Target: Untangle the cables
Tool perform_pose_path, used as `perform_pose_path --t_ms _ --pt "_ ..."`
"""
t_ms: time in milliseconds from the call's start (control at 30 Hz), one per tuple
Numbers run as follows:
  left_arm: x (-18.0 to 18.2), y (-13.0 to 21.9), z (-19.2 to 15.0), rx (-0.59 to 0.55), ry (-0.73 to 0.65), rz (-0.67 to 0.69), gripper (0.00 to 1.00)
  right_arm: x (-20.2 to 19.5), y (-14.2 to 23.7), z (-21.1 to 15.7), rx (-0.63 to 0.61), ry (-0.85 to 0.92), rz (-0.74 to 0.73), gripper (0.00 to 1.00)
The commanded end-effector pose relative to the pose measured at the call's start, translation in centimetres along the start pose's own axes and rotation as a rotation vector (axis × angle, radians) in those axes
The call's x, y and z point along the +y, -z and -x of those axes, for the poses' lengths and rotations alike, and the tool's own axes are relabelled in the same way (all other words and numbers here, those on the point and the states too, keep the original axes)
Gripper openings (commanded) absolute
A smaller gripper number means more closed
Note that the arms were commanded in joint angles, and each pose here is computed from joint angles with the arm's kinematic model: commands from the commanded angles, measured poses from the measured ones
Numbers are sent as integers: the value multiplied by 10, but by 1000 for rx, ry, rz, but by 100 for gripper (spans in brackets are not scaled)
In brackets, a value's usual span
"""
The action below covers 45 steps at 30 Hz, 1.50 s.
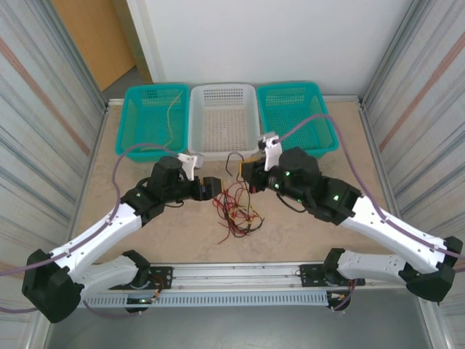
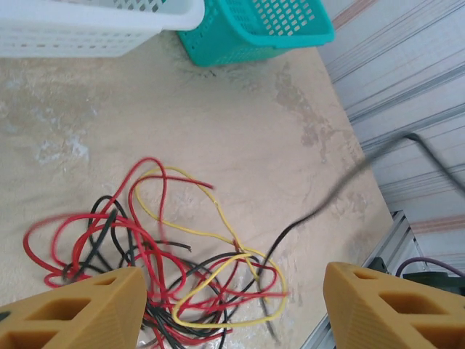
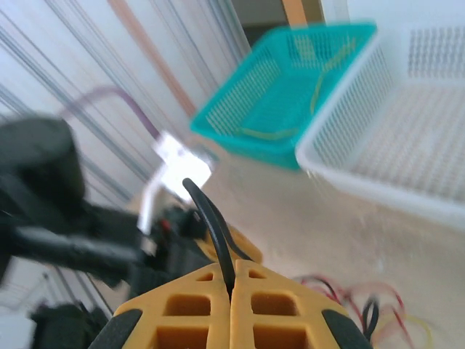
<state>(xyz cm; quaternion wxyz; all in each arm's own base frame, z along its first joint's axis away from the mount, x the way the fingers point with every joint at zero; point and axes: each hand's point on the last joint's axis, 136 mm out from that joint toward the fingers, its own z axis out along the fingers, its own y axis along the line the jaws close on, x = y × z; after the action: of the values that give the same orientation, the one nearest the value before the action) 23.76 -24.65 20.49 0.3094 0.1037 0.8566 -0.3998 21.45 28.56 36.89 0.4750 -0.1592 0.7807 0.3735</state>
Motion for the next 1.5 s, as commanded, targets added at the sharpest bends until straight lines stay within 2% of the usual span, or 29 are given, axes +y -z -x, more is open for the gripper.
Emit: perform_pose_path --t_ms 0,200,433,533,667,900,1267,1367,1467 --pt "-14 6 17 -50 -47 -28 66 21 26 58 -142 32 108 0" --pt "-16 14 21 -67 -63 -16 66 12 32 86 -201 5 94 0" --pt "-7 24 32 -95 -110 79 68 -13 25 68 -166 -46 36 0" --pt "9 20 28 -79 -89 152 65 -19 26 58 -148 -59 17 0" --pt "25 10 17 -30 -24 182 60 -34 25 51 -128 -63 -46 0" --pt "40 15 13 -42 31 220 58 -70 32 76 -140 -148 -116 0" --pt "50 20 2 -24 59 250 56 -167 44 148 -246 -243 -333 0" --pt "50 24 2 -30 55 255 56 -204 38 154 -228 -295 -396 0" --pt "50 29 2 -38 55 258 56 -243 21 142 -172 -354 -435 0"
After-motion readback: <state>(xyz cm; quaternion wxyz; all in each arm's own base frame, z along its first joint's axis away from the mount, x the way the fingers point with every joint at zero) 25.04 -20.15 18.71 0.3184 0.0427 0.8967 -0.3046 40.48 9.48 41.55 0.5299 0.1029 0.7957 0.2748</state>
